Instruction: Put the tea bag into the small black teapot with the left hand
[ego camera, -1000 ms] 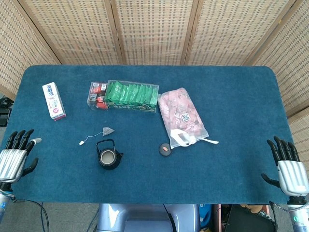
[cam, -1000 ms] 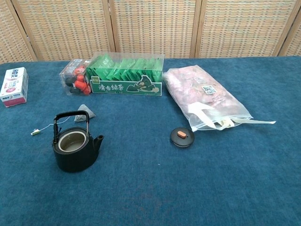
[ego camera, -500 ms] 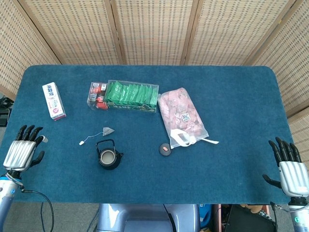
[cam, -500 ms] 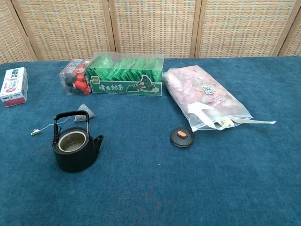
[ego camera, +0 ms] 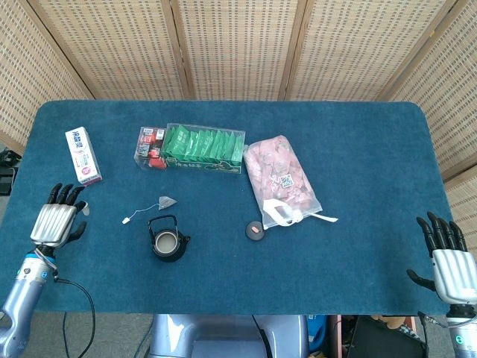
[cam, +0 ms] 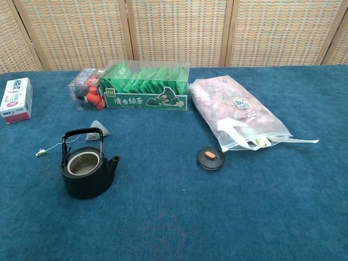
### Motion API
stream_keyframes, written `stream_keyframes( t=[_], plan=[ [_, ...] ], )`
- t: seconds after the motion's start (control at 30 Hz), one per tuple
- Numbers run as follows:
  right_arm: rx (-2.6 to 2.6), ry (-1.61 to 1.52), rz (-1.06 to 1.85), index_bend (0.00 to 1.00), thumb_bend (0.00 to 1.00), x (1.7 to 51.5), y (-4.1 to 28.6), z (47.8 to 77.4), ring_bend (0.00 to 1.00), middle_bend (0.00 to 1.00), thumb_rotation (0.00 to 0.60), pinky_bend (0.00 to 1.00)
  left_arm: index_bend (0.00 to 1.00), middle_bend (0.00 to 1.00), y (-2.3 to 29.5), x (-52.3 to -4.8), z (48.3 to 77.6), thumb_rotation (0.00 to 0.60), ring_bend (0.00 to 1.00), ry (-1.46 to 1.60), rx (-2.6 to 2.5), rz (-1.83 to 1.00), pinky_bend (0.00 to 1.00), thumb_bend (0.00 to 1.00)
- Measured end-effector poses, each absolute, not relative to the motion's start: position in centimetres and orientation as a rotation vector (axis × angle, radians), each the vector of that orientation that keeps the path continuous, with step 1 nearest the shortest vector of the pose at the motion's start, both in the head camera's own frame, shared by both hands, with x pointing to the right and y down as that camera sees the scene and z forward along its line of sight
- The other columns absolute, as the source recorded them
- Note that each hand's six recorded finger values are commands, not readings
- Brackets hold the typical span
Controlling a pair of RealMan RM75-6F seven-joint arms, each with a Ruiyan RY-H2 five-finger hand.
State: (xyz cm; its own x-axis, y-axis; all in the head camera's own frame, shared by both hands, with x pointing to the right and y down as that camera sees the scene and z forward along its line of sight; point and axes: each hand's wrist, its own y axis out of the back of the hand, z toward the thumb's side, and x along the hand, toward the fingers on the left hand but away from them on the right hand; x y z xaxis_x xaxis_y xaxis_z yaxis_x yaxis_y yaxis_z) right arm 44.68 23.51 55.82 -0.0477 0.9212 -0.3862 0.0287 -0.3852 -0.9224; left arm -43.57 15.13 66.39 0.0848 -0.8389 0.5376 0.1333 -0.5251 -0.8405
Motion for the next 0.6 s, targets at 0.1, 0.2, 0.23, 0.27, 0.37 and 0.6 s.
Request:
stream_keyframes(
  t=[0.1,0.2,0.23,0.27,0.37,0.6],
  plan=[
    [-1.483,-1.049,1.527,0.03,0.05,44.7,23.5,55.8,0.0,0.08,0.6,0.0,0.48,0.11,15.0,-43.0,67.1,0.6,0.04,0.718,-1.582,-1.554,0.0,0.42],
    [-1.48,-1.049,1.534,0.03,0.05,44.8,23.5,55.8,0.0,0.08,0.6,0.0,0.48,0.11,14.9,-42.0,68.1,0.6,0.03,0.707,-1.608,-1.552,0.0,0.42],
    [-1.478,-1.049,1.535,0.03,0.06,44.8,23.5,55.7,0.0,0.08,0.6,0.0,0.48,0.11,14.8,-41.7,68.5,0.6,0.03,0.703,-1.616,-1.551,0.0,0.42],
    [-1.476,-1.051,1.537,0.03,0.06,44.8,23.6,55.7,0.0,0.08,0.6,0.0,0.48,0.11,14.8,-41.3,68.9,0.6,0.03,0.698,-1.625,-1.551,0.0,0.42],
    [-1.473,-1.052,1.54,0.03,0.05,44.9,23.6,55.7,0.0,0.08,0.6,0.0,0.48,0.1,14.7,-40.4,70.1,0.6,0.03,0.682,-1.649,-1.55,0.0,0.42],
    [-1.465,-1.055,1.547,0.03,0.05,45.0,23.7,55.5,0.0,0.08,0.6,0.0,0.49,0.1,14.9,-38.7,71.6,0.6,0.03,0.664,-1.688,-1.534,0.0,0.42]
  ],
)
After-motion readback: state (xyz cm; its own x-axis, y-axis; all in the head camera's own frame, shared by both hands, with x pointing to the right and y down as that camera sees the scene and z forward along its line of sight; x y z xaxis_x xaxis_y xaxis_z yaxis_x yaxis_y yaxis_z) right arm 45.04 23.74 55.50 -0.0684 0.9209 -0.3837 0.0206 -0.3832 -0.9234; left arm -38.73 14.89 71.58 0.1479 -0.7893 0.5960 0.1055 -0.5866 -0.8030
